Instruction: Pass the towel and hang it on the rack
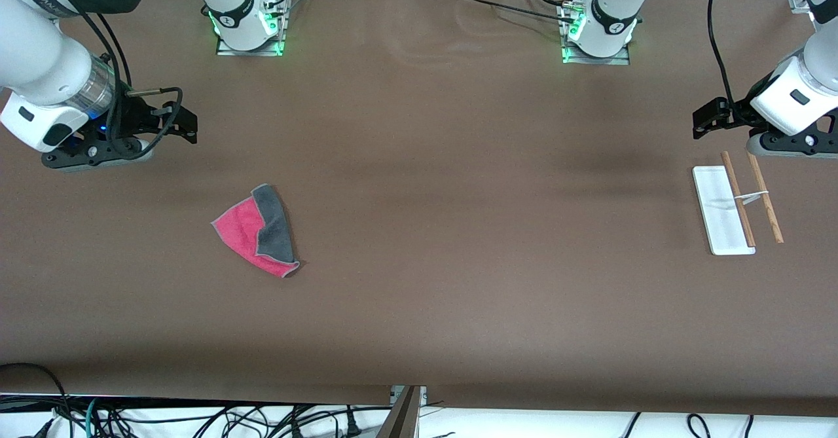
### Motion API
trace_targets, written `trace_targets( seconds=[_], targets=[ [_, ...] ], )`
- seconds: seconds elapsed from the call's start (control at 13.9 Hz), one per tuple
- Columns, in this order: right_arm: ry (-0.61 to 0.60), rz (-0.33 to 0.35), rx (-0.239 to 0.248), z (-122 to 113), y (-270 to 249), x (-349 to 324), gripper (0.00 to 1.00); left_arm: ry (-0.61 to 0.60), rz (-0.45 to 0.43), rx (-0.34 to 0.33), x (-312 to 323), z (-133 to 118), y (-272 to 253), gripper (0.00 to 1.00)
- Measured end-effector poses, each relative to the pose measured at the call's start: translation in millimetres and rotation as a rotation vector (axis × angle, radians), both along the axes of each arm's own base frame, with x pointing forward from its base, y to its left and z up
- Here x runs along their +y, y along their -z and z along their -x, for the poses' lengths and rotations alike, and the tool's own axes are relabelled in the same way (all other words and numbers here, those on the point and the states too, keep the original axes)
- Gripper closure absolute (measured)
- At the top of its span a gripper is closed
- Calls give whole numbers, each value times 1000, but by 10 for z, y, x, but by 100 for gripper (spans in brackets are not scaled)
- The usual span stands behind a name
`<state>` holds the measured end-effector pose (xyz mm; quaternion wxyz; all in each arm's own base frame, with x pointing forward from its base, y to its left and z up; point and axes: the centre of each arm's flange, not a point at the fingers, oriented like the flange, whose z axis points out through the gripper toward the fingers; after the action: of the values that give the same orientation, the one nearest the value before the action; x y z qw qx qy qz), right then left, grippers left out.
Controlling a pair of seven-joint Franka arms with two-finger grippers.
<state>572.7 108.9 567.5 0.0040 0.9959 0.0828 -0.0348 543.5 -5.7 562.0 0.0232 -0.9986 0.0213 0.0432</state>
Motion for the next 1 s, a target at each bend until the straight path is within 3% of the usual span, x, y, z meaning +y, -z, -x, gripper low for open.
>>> trace_targets(
  seconds=[0.72,1.0],
  targets=[
    [-8,0,3,-2,17,22,0,0,0,0,0,0,0,0],
    [-28,2,27,-64,200,95,0,0,0,0,0,0,0,0]
  ],
)
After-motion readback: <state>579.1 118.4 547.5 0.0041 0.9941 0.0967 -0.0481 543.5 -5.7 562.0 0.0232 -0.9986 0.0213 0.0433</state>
